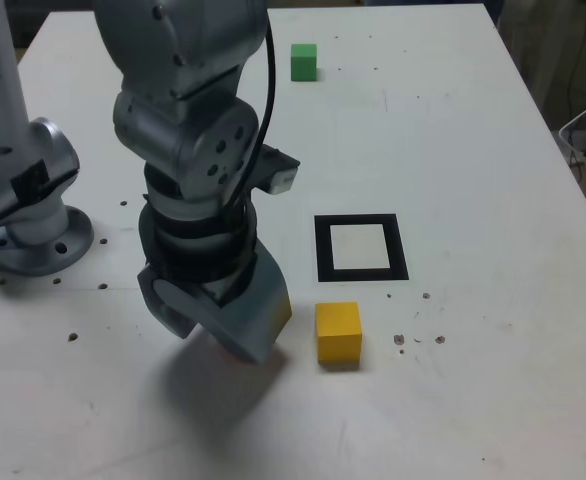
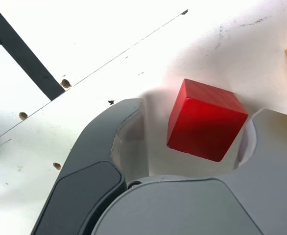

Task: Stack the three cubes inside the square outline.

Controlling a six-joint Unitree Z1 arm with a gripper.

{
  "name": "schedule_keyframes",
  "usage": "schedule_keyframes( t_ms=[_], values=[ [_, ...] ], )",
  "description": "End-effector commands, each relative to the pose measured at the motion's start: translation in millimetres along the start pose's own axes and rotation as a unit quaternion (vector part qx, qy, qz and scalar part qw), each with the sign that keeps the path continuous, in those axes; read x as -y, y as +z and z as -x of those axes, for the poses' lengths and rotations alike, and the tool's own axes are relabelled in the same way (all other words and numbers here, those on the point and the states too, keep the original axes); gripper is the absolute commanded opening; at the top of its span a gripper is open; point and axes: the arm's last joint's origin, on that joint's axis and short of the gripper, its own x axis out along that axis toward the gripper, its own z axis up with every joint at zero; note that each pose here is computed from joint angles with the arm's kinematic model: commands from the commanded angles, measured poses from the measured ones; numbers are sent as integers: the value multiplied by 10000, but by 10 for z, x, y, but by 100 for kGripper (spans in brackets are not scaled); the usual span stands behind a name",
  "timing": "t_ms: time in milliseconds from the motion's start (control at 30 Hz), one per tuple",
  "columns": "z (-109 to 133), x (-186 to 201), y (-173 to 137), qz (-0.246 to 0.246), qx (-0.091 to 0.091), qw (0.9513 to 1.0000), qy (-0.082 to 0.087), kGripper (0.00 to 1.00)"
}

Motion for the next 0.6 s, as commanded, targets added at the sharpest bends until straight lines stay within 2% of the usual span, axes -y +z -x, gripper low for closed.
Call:
schedule_keyframes(
  t_ms=[0,200,400,567],
  values=[
    [9,-3,-5,19,35,10000,-22,59],
    [17,-20,-11,73,62,10000,-27,41],
    [22,-42,-31,110,54,9999,-39,38],
    [32,-43,-29,113,100,9999,-42,29]
  ],
)
